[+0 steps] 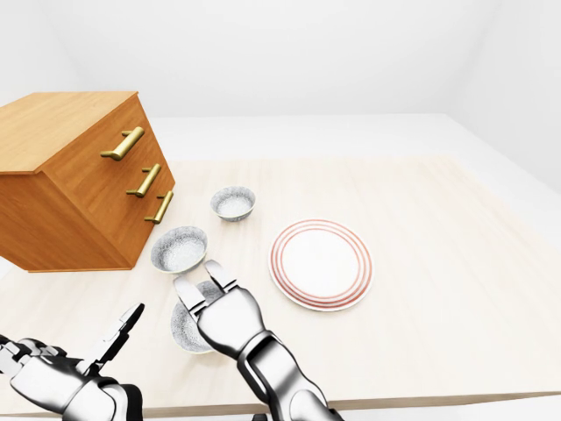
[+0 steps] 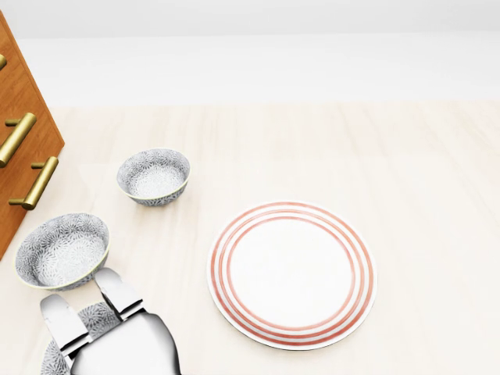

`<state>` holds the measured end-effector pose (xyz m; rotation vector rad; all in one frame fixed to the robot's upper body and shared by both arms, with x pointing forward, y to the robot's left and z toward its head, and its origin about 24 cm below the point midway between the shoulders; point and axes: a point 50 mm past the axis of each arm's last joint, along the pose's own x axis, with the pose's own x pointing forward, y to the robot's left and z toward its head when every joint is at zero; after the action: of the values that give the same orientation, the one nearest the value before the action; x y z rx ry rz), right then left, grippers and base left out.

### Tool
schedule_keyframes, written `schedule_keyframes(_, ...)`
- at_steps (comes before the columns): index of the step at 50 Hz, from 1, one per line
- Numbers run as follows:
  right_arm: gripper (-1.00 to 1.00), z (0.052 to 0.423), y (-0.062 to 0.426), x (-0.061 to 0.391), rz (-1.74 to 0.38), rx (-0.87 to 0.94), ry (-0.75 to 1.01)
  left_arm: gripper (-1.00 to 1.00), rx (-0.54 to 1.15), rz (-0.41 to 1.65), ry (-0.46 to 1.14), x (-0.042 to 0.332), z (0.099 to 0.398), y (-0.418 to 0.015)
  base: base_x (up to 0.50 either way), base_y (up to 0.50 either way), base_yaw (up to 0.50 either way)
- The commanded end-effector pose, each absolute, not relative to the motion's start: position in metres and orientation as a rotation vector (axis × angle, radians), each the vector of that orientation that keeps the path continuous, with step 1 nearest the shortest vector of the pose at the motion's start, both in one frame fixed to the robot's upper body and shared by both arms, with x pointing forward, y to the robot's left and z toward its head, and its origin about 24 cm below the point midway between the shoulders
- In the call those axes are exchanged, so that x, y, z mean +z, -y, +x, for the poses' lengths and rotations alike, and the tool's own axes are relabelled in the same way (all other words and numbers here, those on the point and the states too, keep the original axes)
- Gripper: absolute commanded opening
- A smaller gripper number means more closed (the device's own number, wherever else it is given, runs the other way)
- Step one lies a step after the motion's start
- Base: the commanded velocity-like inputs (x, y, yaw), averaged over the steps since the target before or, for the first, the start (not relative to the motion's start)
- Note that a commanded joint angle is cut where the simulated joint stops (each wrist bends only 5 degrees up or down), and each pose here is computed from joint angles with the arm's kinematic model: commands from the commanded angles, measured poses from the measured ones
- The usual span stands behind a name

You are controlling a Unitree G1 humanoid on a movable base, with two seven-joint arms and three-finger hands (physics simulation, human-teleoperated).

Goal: Put the bowl at the front on the plate.

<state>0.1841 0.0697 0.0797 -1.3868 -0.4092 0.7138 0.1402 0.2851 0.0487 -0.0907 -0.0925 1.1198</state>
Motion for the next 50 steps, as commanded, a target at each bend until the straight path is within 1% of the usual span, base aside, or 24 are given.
schedule_keyframes(1, 1.00, 0.179, -0.072, 0.068, -1.352, 0.775, 0.376, 1.00, 1.122, -0.095, 0.100, 0.050, 0.139, -0.285, 0.00, 0.00, 0.00)
schedule_keyframes(7, 1.00, 0.178, -0.073, 0.070, -1.349, 0.786, 0.377, 1.00, 1.118, -0.091, 0.089, 0.048, 0.141, -0.285, 0.00, 0.00, 0.00)
schedule_keyframes(12, 1.00, 0.180, -0.075, 0.063, -1.330, 0.802, 0.356, 1.00, 1.115, -0.090, 0.088, 0.047, 0.143, -0.286, 0.00, 0.00, 0.00)
schedule_keyframes(31, 1.00, 0.174, -0.078, 0.051, -1.304, 0.851, 0.322, 1.00, 1.124, -0.085, 0.101, 0.051, 0.139, -0.285, 0.00, 0.00, 0.00)
schedule_keyframes(38, 1.00, 0.178, -0.079, 0.050, -1.315, 0.853, 0.314, 1.00, 1.129, -0.085, 0.117, 0.054, 0.137, -0.285, 0.00, 0.00, 0.00)
schedule_keyframes(50, 1.00, 0.174, -0.079, 0.044, -1.290, 0.862, 0.302, 1.00, 1.122, -0.087, 0.101, 0.050, 0.140, -0.285, 0.00, 0.00, 0.00)
